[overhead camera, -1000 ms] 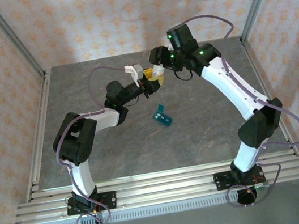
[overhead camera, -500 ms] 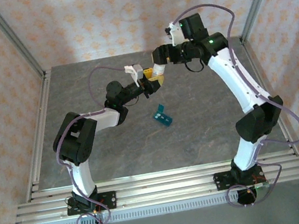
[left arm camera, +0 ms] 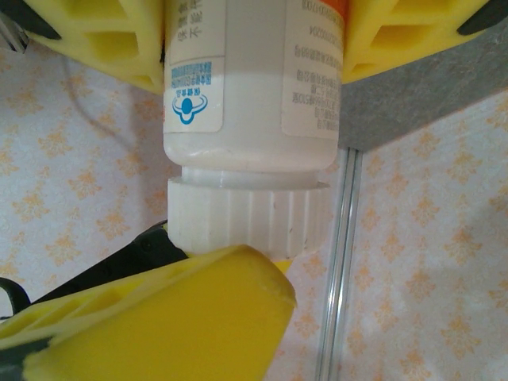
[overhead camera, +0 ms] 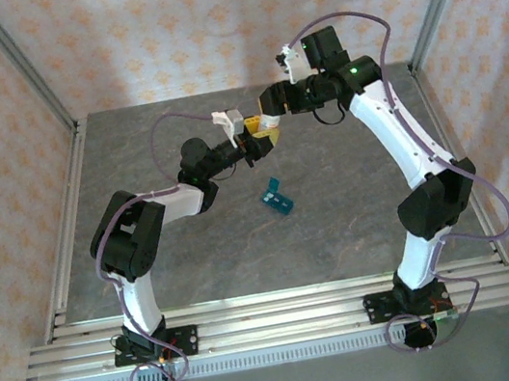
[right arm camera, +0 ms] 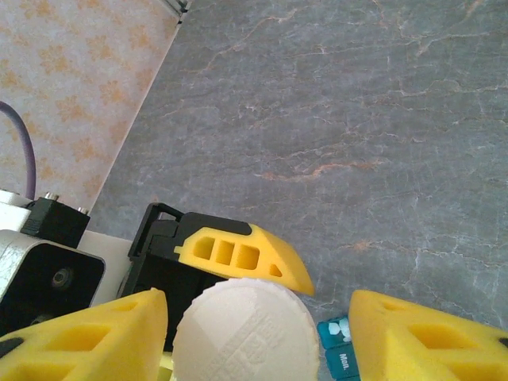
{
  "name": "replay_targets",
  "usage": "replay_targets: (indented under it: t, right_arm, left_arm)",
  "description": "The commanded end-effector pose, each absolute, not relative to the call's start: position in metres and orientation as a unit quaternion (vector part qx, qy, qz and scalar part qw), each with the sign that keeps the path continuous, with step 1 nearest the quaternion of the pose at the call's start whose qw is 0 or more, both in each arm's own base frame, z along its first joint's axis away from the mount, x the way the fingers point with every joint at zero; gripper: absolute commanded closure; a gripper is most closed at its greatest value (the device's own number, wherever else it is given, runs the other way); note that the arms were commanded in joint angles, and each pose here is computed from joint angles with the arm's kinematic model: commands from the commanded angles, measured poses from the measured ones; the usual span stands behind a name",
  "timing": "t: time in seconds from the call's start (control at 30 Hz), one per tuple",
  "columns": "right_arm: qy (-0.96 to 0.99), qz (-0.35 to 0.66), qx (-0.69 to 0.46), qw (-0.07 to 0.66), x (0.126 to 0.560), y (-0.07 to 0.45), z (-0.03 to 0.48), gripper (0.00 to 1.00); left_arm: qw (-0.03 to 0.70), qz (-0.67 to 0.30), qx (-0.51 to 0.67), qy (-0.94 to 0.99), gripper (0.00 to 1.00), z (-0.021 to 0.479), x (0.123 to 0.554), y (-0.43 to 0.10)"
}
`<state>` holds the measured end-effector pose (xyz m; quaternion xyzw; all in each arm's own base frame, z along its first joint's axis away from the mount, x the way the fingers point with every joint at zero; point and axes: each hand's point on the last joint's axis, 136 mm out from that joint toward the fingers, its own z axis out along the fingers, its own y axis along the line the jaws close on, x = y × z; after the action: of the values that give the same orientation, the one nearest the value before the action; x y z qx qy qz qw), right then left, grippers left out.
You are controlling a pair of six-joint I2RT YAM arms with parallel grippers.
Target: Sort the pills into containers
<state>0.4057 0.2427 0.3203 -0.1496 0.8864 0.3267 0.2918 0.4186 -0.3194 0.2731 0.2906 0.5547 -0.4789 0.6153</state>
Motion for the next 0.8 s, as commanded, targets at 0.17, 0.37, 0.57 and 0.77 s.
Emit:
replay_targets:
  t: [0.17,0.37,0.57,0.77]
  right_arm:
    - [0.895,0.322,-0.153,0.268,0.403,0.243,0.304,0.46]
    - [0.901,0.319,-0.136,0.26,0.404,0.241,0.296,0.63]
    - [0.91,0.317,-0.055,0.262,0.41,0.241,0.29,0.73]
    - [0.919,0.249,0.07,0.299,0.403,0.241,0.281,0.73]
  left_arm:
    - [0.652,-0.48,0.306,0.501,1.0,0.318,0.405,-0.316]
    - [0.652,-0.48,0.306,0.5,1.0,0.319,0.405,-0.317]
    - [0.655,-0.478,0.305,0.499,1.0,0.32,0.405,-0.316]
    - [0.658,-0.474,0.304,0.501,1.0,0.319,0.406,-0.315]
